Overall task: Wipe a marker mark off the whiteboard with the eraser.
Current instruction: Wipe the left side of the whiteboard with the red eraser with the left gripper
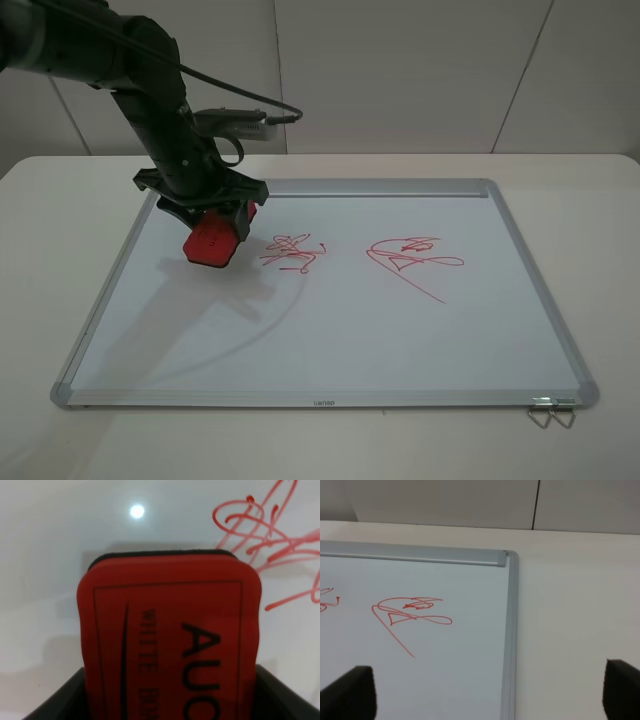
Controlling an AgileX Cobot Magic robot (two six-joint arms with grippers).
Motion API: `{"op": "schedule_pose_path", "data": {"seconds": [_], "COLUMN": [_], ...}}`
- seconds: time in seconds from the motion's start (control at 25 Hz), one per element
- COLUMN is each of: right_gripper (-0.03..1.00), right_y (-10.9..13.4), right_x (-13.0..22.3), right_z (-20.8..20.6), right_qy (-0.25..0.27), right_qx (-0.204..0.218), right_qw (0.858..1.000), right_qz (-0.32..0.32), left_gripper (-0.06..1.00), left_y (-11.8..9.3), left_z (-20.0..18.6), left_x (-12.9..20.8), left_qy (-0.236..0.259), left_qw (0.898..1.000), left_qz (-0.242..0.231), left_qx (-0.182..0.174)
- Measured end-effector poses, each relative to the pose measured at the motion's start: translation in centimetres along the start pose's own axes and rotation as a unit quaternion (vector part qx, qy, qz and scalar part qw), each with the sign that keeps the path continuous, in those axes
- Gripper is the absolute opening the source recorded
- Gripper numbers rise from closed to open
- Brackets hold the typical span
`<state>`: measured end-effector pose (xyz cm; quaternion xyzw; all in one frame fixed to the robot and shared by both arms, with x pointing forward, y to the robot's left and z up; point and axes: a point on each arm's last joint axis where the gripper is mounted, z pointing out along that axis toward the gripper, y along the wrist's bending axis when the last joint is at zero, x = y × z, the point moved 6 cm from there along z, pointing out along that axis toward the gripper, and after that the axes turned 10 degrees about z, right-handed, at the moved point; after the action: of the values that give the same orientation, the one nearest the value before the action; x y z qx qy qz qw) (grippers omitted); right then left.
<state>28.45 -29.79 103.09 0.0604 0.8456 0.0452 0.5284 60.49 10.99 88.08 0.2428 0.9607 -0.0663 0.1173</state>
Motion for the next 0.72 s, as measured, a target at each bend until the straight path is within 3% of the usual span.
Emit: {"op": "schedule_pose_path", "data": {"seconds": [0.32, 0.72], "right_gripper": [0.83, 0.83], "right_y": [0.0, 0.0], "right_x": [0.0, 0.0], "right_z": [0.0, 0.0], "right_qy": [0.000, 0.000], "right_qx": [0.000, 0.000], "right_qw": [1.000, 1.000], "right_qz": [0.000, 0.000], "left_gripper": [0.58, 0.58], "left_y": [0.1, -0.3], "left_z": [1.8, 5.2], "left_x": [-2.7, -3.5], "left_qy": [0.018, 0.026], "left_qw": [0.996, 0.996], "left_qz": [-0.083, -0.090], "left_qx": [0.004, 0.000]}}
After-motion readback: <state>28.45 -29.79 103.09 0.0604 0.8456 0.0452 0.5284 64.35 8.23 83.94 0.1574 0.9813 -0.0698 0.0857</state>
